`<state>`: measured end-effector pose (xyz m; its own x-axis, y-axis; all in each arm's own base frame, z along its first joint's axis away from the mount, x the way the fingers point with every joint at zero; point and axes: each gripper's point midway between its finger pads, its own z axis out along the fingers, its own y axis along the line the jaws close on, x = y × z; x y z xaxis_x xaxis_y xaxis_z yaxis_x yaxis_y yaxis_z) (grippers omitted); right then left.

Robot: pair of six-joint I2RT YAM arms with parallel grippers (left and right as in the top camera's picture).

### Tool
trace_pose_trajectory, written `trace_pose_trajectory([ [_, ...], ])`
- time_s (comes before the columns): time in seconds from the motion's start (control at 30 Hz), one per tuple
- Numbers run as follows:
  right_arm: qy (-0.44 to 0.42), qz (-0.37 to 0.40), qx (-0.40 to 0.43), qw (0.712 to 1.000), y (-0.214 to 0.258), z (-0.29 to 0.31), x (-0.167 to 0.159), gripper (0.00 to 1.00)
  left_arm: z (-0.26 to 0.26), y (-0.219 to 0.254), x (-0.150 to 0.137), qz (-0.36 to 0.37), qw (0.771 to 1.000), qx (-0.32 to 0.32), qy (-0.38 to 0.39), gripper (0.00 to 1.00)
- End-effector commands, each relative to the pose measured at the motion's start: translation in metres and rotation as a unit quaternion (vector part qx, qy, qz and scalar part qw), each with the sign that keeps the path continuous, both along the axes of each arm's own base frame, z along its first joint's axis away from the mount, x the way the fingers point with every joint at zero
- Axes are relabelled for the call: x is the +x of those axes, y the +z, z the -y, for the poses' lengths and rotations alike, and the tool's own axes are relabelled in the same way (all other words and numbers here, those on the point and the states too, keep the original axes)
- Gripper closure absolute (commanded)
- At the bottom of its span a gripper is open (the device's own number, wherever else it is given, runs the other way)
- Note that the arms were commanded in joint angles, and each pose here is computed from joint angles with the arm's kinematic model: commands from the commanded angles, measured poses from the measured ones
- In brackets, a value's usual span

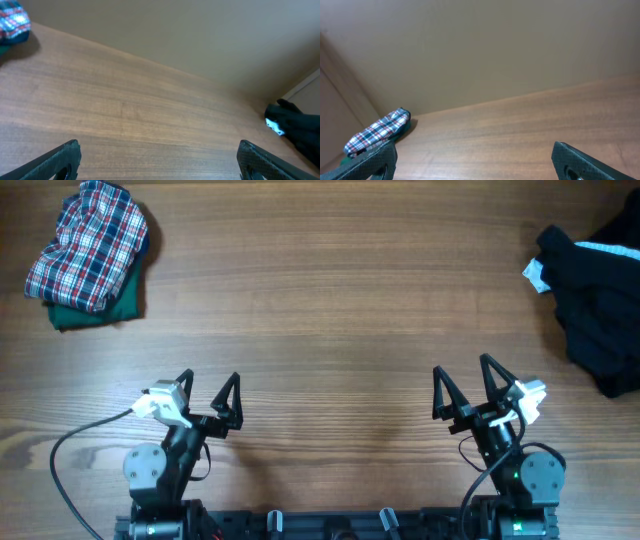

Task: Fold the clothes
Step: 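Reach the right gripper to the dark shirt pile at top right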

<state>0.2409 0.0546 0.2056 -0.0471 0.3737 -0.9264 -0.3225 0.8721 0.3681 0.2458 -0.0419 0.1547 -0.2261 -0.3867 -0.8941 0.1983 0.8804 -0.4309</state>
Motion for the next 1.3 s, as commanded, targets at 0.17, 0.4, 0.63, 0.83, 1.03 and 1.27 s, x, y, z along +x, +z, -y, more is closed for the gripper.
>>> trace_pose_trajectory([
  [0.17,0.036,-0.064,-0.008,0.997,0.027,-0.011,0.027,0.00,0.010,0.049,0.030,-0.045,0.998,-0.015,-0.034,0.00],
  [0.4,0.068,-0.171,-0.037,0.982,0.040,-0.019,0.084,0.00,0.026,0.058,0.085,-0.151,0.983,-0.039,-0.094,0.00],
  [0.63,0.087,-0.284,-0.083,0.951,0.041,-0.019,0.139,0.00,0.046,0.048,0.134,-0.234,0.960,0.028,-0.149,0.00],
  [0.83,0.117,-0.330,-0.146,0.925,0.046,-0.019,0.163,0.00,0.061,0.050,0.159,-0.266,0.943,0.100,-0.175,0.00],
  [1.03,0.124,-0.368,-0.149,0.909,0.050,-0.018,0.164,0.00,0.044,0.043,0.164,-0.376,0.906,0.159,-0.113,0.00],
  [1.27,0.125,-0.376,-0.147,0.906,0.062,-0.018,0.155,0.00,0.041,0.038,0.148,-0.433,0.880,0.158,-0.119,0.00],
])
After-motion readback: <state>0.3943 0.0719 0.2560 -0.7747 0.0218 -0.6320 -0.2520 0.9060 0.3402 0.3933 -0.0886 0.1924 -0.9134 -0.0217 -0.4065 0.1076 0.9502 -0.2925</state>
